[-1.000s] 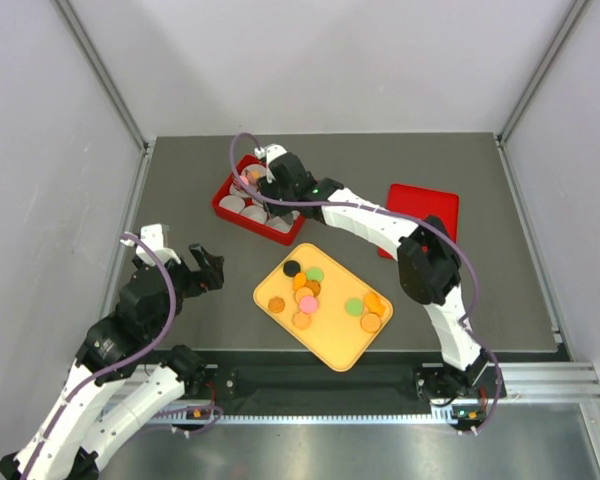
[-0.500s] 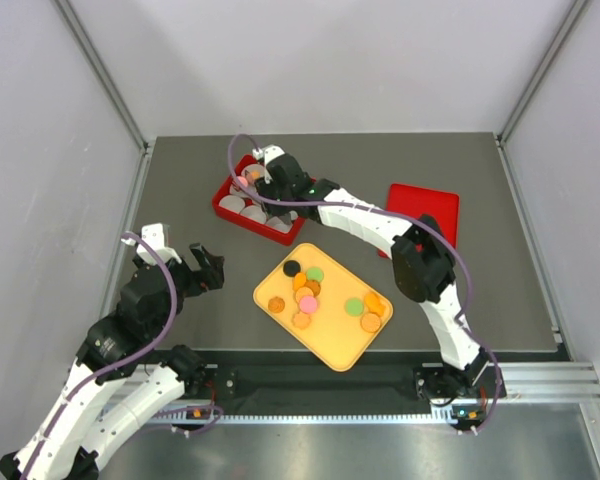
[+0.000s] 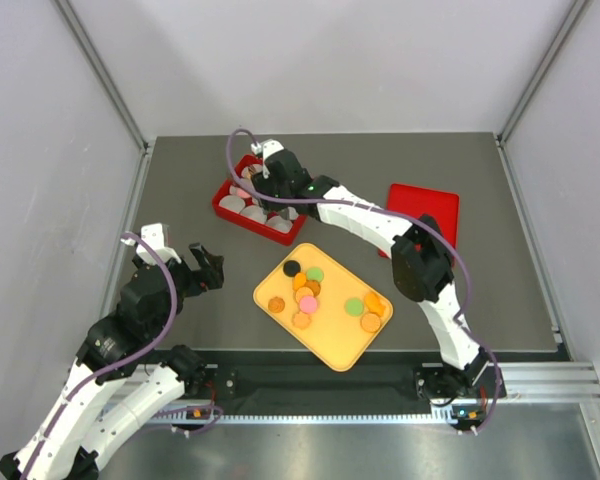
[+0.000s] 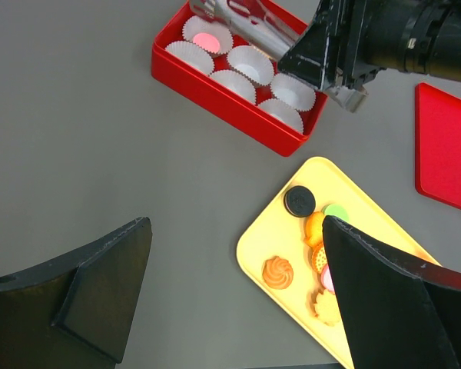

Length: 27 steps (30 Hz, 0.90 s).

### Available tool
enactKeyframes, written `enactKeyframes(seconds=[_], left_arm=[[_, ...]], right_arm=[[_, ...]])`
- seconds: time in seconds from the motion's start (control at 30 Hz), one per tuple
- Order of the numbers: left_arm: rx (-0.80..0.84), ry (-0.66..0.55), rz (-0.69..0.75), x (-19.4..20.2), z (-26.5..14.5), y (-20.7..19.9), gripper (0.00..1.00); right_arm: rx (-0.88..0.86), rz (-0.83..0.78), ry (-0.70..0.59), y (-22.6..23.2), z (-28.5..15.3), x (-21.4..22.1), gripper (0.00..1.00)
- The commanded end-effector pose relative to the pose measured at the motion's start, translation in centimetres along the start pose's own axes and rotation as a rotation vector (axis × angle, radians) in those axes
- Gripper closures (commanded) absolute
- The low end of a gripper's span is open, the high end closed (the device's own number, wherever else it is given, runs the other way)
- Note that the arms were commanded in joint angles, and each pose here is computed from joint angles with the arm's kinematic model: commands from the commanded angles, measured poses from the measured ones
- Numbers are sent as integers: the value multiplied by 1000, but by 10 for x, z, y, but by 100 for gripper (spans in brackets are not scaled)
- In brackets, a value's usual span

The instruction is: Pack the cookies

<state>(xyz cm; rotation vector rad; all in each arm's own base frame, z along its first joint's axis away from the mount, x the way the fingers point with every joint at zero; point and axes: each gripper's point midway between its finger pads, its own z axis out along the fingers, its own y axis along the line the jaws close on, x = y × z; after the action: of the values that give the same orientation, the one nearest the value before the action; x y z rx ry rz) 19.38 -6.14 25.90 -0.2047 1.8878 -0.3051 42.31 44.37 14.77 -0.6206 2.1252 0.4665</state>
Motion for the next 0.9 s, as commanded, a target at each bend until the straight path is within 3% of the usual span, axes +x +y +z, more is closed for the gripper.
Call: enactKeyframes(seconds=[0.0,0.17,0.27,0.37,0.43,0.67,0.87], left_arm=[[-7,-8,-5,-2,3,-1,3],[-7,-14,-9,-3,2,0,3],[-2,-13,-8,-3,2,-1,3],[1,-12,-7,-3,2,-2,3],[6,-14,-10,-3,1,-2,3],[25,-27,-14,-6,-1,-4,3],[20,-16,-6,-3,1,-4,3]], right_arm=[[4,-7,-163,-3,-31,-70,51],[37,-5,-214,-10,-85,-99,53],[48,6,-206,-12,-122,-92,55],[77,8,-165,-15,-158,-63,55],[106,-3,-81,-19,-169,-21,56],[69,18,27,1,-263,98,56],[14,36,114,24,-306,170,57]])
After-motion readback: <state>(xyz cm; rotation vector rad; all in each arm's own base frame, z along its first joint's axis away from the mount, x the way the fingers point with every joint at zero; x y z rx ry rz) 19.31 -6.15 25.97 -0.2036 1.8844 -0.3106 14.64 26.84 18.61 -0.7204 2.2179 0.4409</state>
